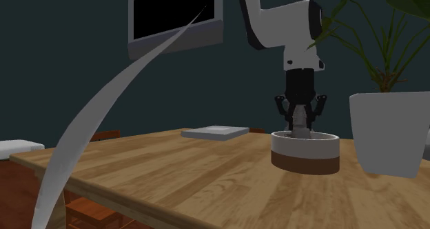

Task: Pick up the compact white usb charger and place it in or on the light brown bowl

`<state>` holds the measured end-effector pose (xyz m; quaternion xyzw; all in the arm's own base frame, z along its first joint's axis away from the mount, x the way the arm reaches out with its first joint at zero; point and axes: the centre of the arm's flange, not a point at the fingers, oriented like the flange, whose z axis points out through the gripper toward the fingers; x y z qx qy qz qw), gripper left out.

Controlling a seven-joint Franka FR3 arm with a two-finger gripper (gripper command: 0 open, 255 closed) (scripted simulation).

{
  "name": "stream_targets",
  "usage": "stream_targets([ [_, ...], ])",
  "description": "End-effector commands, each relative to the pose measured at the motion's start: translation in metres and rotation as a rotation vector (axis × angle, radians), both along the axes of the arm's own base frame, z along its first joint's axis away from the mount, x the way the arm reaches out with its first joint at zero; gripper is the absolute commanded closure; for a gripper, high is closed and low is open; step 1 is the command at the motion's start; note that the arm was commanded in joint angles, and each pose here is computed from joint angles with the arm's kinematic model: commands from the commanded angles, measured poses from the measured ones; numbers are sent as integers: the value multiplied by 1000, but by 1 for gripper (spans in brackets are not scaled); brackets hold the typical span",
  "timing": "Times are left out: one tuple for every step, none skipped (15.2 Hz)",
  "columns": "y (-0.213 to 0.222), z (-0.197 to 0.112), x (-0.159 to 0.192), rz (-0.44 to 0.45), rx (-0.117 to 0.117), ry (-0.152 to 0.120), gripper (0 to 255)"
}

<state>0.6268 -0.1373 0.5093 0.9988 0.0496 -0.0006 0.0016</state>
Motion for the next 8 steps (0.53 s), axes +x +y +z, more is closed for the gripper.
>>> stream_targets([
  [1, 10, -1, 0, 0, 1, 255],
  [1, 16, -1, 0, 0, 1, 255],
  [1, 21, -1, 0, 0, 1, 255],
  [1, 26, -1, 0, 0, 1, 255],
  [1, 32, -1, 0, 0, 1, 255],
  [1, 37, -1, 0, 0, 1, 255],
  [1, 42, -1, 0, 0, 1, 255],
  [1, 47, -1, 0, 0, 1, 255],
])
